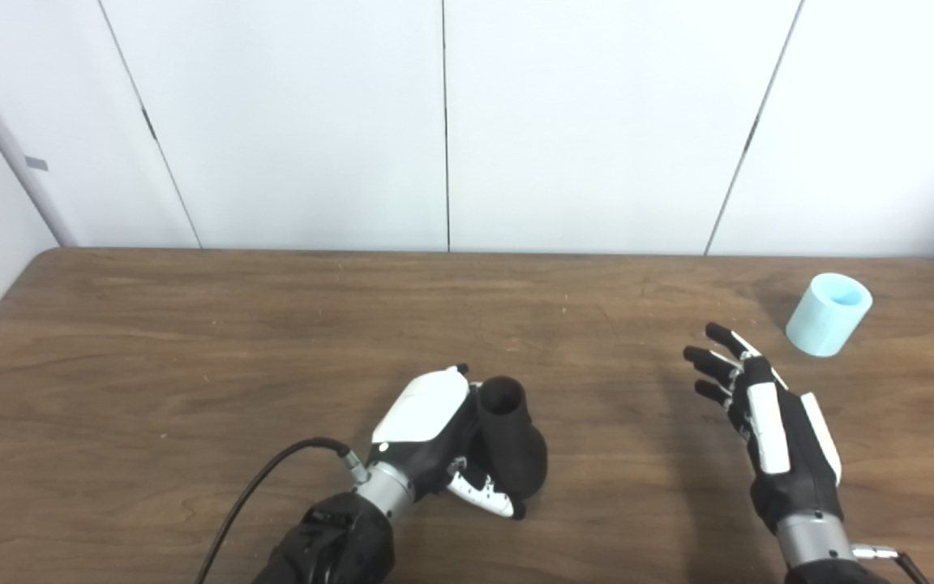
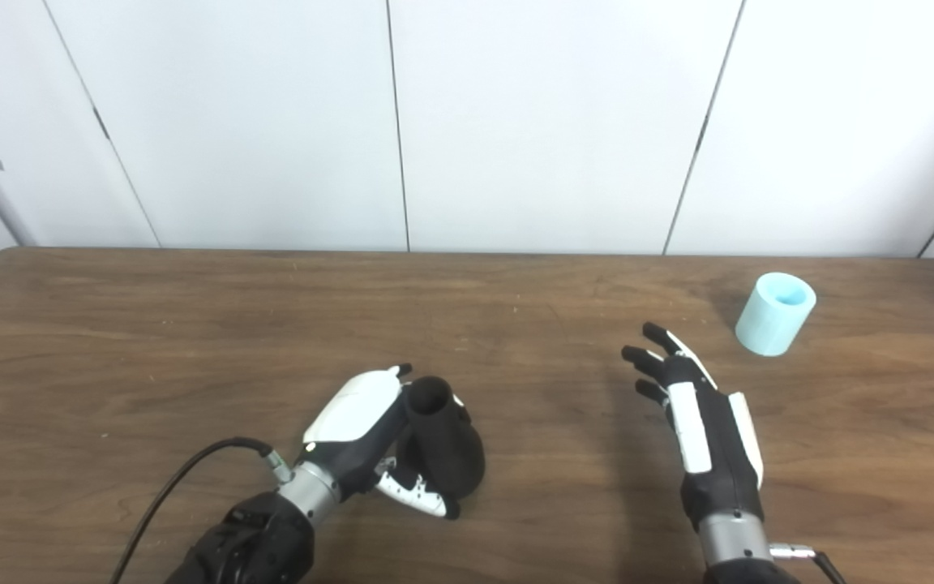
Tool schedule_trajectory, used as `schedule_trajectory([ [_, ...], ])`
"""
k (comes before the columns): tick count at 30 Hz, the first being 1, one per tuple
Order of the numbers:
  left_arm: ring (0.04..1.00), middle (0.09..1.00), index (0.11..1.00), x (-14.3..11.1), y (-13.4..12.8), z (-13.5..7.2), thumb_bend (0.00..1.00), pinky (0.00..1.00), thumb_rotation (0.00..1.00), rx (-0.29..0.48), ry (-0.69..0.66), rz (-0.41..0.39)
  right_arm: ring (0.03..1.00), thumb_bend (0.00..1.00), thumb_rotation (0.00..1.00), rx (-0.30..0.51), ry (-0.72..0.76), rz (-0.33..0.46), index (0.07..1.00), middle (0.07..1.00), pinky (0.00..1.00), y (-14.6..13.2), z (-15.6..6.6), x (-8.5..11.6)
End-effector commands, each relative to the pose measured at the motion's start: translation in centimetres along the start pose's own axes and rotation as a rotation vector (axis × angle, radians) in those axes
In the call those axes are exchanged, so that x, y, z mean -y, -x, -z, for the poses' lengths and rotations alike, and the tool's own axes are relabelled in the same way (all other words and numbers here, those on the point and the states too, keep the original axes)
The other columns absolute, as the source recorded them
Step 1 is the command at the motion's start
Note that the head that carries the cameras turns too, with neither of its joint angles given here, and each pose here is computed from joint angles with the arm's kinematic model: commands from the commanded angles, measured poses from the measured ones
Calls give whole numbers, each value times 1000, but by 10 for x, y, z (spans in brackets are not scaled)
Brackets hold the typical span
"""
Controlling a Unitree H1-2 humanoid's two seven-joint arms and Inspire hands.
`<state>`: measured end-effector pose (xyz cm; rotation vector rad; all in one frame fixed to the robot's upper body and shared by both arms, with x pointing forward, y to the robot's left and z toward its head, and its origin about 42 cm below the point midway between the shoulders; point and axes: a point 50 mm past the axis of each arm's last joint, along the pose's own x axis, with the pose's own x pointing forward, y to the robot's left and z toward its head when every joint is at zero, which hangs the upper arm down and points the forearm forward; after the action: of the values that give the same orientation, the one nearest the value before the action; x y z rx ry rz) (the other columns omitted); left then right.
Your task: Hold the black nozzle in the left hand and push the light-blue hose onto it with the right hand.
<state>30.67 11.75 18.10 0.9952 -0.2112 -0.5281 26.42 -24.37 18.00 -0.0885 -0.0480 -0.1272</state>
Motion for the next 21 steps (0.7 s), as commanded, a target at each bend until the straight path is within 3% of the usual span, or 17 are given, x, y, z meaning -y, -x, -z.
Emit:
schedule_trajectory([
  [1, 671, 469, 493, 16, -7, -8, 523, 1000, 0, 34, 26, 78, 858, 515, 1000, 85, -12, 13, 854, 782, 825, -4, -19, 0],
  [9, 683, 472, 493, 24, -12, -8, 523, 1000, 0, 18, 56, 89, 863, 506, 1000, 98, -16, 30, 852, 785, 834, -5, -21, 4],
  [16, 727, 526, 470, 31, -11, -7, 518, 1000, 0, 7, 36, 149, 862, 516, 1000, 130, 2, 65, 850, 826, 798, -17, -34, 32],
  [21, 718, 530, 467, 30, -10, -5, 518, 1000, 0, 10, 34, 155, 850, 489, 778, 174, 40, 87, 843, 834, 759, -26, -58, 50],
])
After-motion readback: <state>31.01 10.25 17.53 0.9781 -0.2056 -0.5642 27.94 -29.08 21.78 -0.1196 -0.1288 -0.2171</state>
